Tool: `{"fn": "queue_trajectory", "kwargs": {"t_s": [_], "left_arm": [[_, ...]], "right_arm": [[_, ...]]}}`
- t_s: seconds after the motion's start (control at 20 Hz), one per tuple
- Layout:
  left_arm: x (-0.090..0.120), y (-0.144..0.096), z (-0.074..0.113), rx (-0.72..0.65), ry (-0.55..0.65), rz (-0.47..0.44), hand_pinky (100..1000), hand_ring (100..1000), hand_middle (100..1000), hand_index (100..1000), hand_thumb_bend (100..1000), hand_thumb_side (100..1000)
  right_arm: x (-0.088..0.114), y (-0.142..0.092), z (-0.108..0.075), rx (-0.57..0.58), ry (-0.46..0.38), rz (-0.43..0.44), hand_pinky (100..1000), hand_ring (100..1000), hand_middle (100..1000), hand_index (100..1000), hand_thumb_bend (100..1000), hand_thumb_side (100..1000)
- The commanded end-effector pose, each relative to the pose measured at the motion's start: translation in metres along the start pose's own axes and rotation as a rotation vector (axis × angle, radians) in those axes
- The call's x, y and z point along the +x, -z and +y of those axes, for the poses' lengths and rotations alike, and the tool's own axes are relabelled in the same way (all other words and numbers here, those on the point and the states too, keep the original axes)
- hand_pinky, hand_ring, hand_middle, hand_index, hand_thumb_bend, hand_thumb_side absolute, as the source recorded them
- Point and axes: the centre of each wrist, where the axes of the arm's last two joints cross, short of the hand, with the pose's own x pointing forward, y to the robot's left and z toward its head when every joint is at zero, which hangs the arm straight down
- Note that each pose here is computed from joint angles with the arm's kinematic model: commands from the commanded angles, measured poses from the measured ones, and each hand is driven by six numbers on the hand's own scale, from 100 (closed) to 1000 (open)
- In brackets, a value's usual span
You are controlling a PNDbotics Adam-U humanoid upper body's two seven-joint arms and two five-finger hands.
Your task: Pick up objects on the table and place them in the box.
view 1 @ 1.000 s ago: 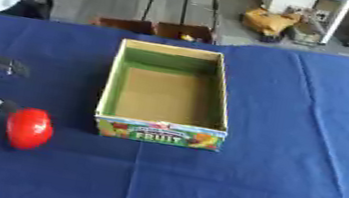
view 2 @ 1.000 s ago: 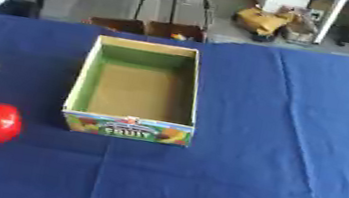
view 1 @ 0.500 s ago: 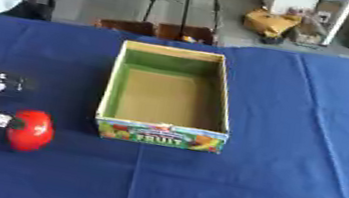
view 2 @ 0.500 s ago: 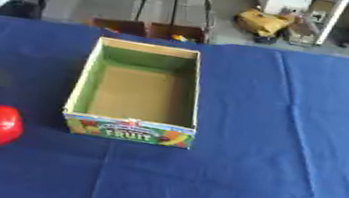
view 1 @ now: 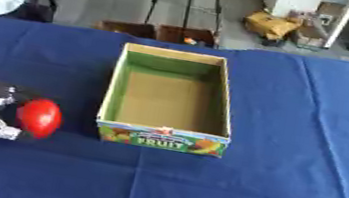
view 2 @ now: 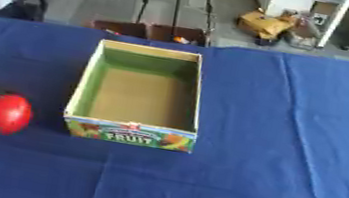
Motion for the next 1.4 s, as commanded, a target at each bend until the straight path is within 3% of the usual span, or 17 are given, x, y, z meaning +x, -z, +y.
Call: {"fn": "queue_trajectory", "kwargs": {"t_s": [0.05, 0.4, 0.85, 0.95, 1.1, 1.25, 1.4], "left_arm": [[-0.005, -0.013, 0.012, -0.136, 0.132, -0.1, 773, 880, 1000, 1000, 519, 1000], [-0.019, -0.039, 0.029, -0.025, 0.12, -0.067, 771, 877, 1000, 1000, 495, 1000], [-0.01, -0.031, 0.043, -0.005, 0.121, -0.113, 775, 858, 1000, 1000, 439, 1000], [-0.004, -0.028, 0.05, 0.015, 0.167, -0.123, 786, 849, 989, 1000, 477, 1000], [0.011, -0.021, 0.059, 0.065, 0.265, -0.129, 795, 848, 964, 1000, 631, 1000], [0.024, -0.01, 0.059, 0.114, 0.322, -0.13, 776, 846, 956, 1000, 630, 1000], [0.031, 0.007, 0.046, 0.112, 0.296, -0.151, 722, 834, 959, 1000, 615, 1000]], "right_arm": [[0.003, 0.005, 0.0, 0.013, 0.006, -0.018, 728, 805, 528, 783, 100, 761], [0.003, 0.003, -0.001, 0.023, 0.001, -0.006, 730, 807, 526, 783, 100, 758], [0.003, 0.002, -0.002, 0.026, -0.005, 0.01, 732, 809, 522, 781, 100, 751], [0.004, 0.002, -0.003, 0.026, -0.008, 0.014, 733, 810, 522, 781, 100, 750], [0.004, 0.001, -0.003, 0.023, -0.013, 0.019, 734, 811, 521, 781, 100, 746], [0.004, 0.001, -0.004, 0.021, -0.017, 0.024, 735, 814, 519, 782, 100, 741], [0.004, 0.002, -0.003, 0.018, -0.019, 0.03, 737, 815, 517, 781, 100, 736]]}}
